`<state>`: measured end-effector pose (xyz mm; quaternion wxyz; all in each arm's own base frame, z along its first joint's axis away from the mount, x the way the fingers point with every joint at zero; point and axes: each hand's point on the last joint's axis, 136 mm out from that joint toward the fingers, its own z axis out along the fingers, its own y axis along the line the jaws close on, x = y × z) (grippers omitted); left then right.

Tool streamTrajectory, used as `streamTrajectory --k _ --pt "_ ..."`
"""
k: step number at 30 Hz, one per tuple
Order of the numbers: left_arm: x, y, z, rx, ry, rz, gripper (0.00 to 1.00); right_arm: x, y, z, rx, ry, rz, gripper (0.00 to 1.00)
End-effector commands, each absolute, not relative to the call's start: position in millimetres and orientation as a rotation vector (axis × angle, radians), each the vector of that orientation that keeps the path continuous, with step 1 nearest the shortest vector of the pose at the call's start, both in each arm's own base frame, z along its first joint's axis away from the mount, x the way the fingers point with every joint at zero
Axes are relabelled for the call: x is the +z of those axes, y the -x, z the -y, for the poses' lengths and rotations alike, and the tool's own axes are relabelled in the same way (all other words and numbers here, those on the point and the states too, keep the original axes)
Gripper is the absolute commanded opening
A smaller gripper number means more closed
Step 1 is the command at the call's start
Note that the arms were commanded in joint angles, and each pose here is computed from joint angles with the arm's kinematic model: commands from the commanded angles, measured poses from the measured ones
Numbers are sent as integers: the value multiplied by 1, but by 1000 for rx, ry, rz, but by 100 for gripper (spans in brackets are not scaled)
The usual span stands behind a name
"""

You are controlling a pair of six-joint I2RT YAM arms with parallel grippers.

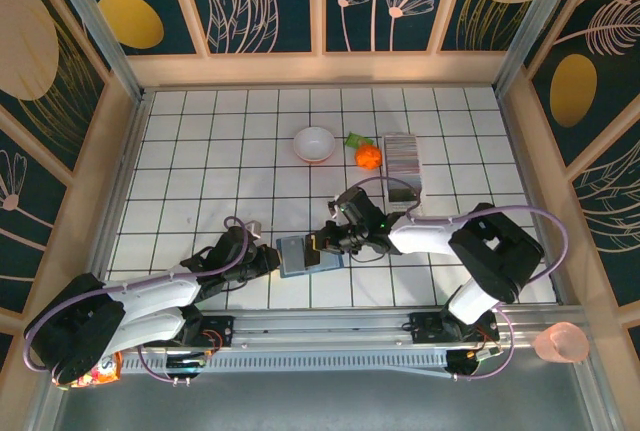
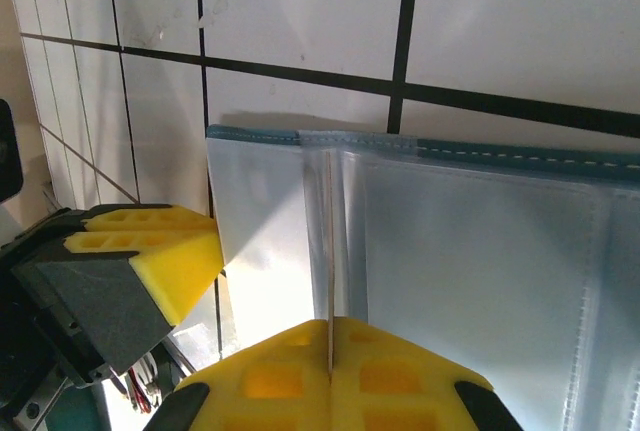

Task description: Put the credit cards into the card holder

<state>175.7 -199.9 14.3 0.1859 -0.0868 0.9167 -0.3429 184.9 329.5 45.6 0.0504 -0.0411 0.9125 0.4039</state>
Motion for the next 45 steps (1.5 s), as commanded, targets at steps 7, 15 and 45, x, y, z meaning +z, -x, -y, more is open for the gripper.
streamTrajectory --k 7,15,45 --pt "7 -173 196 -950 258 -2592 11 39 -177 -336 1312 88 -2789 0" --pt "6 -173 196 -949 259 -2594 11 35 -173 -335 1313 89 -2817 0" --pt "5 -171 194 -951 263 -2592 10 36 -167 -343 1265 179 -2873 0"
